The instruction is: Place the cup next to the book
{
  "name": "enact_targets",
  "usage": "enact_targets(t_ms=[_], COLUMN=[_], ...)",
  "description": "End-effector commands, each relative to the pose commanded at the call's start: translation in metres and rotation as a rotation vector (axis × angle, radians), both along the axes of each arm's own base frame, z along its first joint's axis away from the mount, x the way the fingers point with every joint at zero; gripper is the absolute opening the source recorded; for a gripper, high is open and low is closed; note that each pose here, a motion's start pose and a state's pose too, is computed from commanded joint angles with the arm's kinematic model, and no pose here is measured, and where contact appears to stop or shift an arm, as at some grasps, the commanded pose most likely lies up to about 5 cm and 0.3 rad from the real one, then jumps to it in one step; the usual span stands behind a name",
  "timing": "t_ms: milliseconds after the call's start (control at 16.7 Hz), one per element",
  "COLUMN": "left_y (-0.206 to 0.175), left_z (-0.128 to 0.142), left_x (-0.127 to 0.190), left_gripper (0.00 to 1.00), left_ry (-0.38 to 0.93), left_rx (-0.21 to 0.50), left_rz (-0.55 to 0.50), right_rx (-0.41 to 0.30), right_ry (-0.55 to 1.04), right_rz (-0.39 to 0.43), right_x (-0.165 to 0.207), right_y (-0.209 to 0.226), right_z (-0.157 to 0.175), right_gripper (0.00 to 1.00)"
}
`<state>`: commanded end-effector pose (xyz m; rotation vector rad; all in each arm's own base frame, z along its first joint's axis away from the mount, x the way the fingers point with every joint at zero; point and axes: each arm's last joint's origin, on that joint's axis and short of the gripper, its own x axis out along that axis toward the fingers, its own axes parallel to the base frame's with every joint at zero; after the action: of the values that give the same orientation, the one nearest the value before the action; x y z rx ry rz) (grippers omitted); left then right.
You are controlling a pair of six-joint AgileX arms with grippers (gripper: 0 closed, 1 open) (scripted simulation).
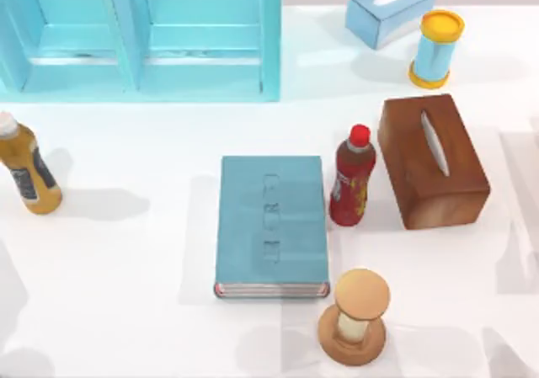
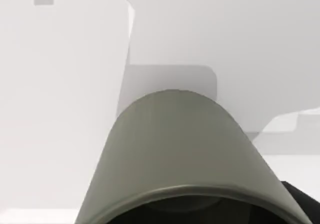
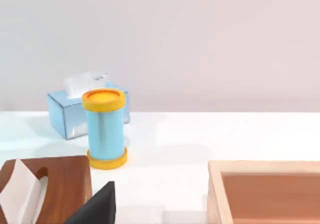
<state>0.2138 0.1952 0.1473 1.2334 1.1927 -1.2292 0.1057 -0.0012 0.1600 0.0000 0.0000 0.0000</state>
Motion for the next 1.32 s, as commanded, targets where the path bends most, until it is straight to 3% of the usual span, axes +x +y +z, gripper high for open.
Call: enact_targets(t_ms=[360,840,1320], left_y=[0.000,-0.006,-0.077], left_z=[0.038,0.044,0.083], left_x=[-0.001,0.005,0.052], left_gripper=[0.00,0.00,0.00], left_ry=[0.002,-0.002,-0.017], left_rx=[-0.002,-0.006,-0.041], left_rz=[0.006,0.018,0.147], right_rx=[0.000,0.000,0.000], right_ry=[0.000,0.000,0.000], right_rz=[0.000,0.000,0.000], right_x=[0.000,0.000,0.000], right_y=[0.000,0.000,0.000], right_z=[0.000,0.000,0.000], right_gripper=[1.00,1.00,1.00])
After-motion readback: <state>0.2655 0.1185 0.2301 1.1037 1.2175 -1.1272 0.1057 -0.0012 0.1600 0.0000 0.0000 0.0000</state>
